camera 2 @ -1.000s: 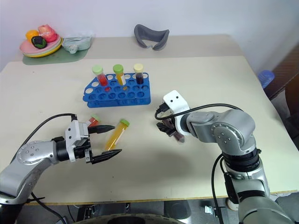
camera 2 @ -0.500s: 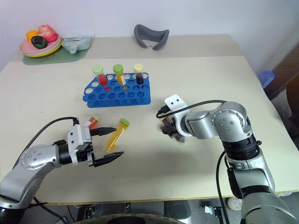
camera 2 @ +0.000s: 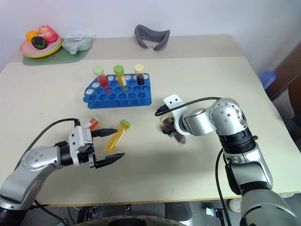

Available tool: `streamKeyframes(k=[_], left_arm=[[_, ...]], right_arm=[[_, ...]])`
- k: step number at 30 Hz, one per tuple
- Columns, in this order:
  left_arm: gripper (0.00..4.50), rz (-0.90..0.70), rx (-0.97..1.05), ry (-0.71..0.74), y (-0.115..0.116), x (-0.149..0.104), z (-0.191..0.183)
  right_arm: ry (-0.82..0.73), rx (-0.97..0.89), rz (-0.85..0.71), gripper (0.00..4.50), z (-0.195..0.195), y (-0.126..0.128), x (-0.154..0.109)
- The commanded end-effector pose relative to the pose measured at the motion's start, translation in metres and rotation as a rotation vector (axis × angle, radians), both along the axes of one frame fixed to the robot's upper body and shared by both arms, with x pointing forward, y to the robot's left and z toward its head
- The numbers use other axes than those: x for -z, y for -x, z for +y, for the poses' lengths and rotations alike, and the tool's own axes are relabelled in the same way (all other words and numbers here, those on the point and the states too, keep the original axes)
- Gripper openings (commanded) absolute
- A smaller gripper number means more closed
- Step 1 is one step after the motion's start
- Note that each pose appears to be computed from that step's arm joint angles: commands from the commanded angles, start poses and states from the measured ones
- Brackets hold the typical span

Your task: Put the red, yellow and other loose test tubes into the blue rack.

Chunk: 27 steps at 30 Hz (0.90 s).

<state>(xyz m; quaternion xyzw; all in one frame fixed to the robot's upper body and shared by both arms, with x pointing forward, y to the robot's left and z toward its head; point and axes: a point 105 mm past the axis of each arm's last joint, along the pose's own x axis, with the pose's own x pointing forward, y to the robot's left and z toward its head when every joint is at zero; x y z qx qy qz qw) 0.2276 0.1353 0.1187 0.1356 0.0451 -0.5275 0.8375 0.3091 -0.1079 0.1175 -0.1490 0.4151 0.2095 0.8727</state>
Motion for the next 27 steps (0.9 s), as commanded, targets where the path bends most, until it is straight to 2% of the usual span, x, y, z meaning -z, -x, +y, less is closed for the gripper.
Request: streamKeyframes(k=[1,7,10,11,12,16,20,24,27], left_arm=[[4.50,-0.042,0.000,-0.001,-0.001,-0.006,-0.001],[4.50,-0.047,-0.002,-0.002,-0.002,-0.006,-0.003],[4.50,-0.053,-0.003,-0.004,-0.003,-0.008,-0.004],[4.50,-0.055,-0.003,-0.005,-0.003,-0.009,-0.004],[4.50,-0.057,-0.004,-0.005,-0.003,-0.009,-0.004],[4.50,-0.061,-0.008,-0.004,-0.005,-0.012,-0.005],[4.50,-0.084,-0.060,-0.001,-0.014,-0.023,-0.001],[4.50,-0.103,-0.180,0.075,-0.026,-0.037,0.014],[4.50,-0.142,-0.339,0.180,-0.042,-0.051,0.036]], right_arm=[[0.018,-0.018,0.000,2.53,0.003,0.001,0.001],[0.030,-0.036,-0.013,2.53,0.006,0.002,0.001],[0.028,-0.038,-0.015,1.63,0.007,0.003,0.001],[0.027,-0.037,-0.017,1.13,0.007,0.002,0.001],[0.028,-0.035,-0.020,0.81,0.007,0.002,0.001],[0.022,-0.037,-0.039,0.79,0.009,0.000,-0.004],[0.001,-0.122,-0.180,0.79,0.027,-0.002,-0.032],[-0.085,-0.273,-0.418,0.79,0.052,0.001,-0.068],[-0.253,-0.340,-0.649,0.79,0.069,-0.008,-0.099]])
